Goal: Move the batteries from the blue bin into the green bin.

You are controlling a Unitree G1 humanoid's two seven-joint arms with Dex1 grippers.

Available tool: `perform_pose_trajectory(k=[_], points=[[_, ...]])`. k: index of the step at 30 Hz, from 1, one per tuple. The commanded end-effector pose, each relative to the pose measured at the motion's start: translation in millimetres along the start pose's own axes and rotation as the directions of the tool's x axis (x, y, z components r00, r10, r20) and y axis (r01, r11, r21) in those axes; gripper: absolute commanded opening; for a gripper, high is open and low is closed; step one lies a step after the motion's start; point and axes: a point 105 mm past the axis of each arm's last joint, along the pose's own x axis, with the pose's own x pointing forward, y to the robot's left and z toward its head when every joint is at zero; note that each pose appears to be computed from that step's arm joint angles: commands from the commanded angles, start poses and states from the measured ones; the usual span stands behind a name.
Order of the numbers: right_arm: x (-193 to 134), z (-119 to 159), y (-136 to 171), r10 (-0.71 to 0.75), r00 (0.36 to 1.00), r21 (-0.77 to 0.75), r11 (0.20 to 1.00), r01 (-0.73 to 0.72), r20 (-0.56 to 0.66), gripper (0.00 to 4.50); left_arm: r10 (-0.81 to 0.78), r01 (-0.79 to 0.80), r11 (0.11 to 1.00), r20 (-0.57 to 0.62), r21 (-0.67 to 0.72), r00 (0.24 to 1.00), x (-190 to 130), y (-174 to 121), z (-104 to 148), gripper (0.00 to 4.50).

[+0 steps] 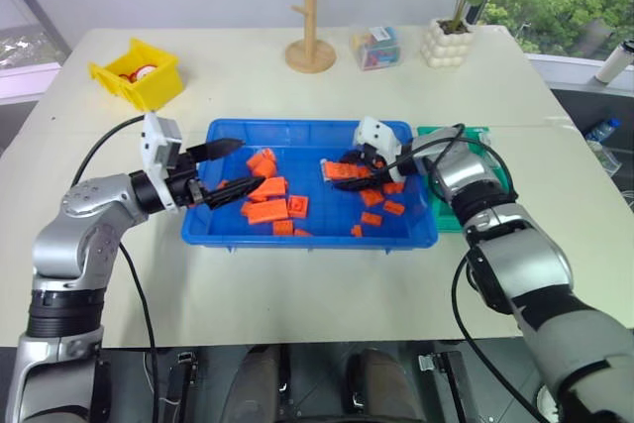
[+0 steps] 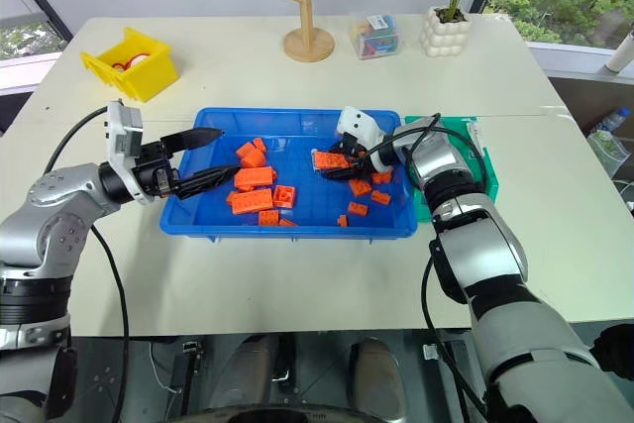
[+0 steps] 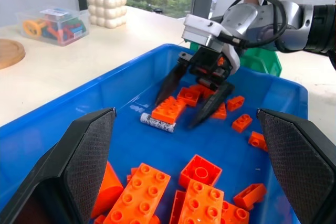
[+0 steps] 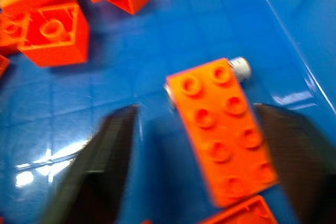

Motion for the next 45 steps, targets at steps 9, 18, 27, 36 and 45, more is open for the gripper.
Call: perform_pose_trajectory(k=[9,18,27,36,45], points=[[-11.4,19.8,-15.0,-0.066,0.997,-0.055,0.996,0.068,0.045,1.12,0.006,-0.007,0.999,0.027,0.045,1.000,-4.2,-1.3,13.3,4.50],[-27.9,46.9,7.2,0.076,0.986,-0.112,0.992,-0.060,0.146,1.12,-0.001,0.000,0.999,0.026,0.041,1.000,-3.1,-0.6,11.7,4.50],[-22.5,28.2,43.6,0.151,0.983,-0.061,0.987,-0.145,0.107,3.56,-0.007,0.006,0.999,0.028,0.040,1.000,-1.6,0.8,12.0,4.50],[-23.7,53.3,15.2,-0.010,0.979,-0.053,0.998,0.021,0.201,4.45,-0.005,0.004,0.999,0.025,0.044,1.000,-1.9,2.6,12.7,4.50],[8.8,50.3,3.2,-0.088,0.971,0.012,0.996,0.088,0.221,4.45,-0.004,0.005,0.999,-0.019,0.054,1.000,-9.6,2.8,10.5,4.50]])
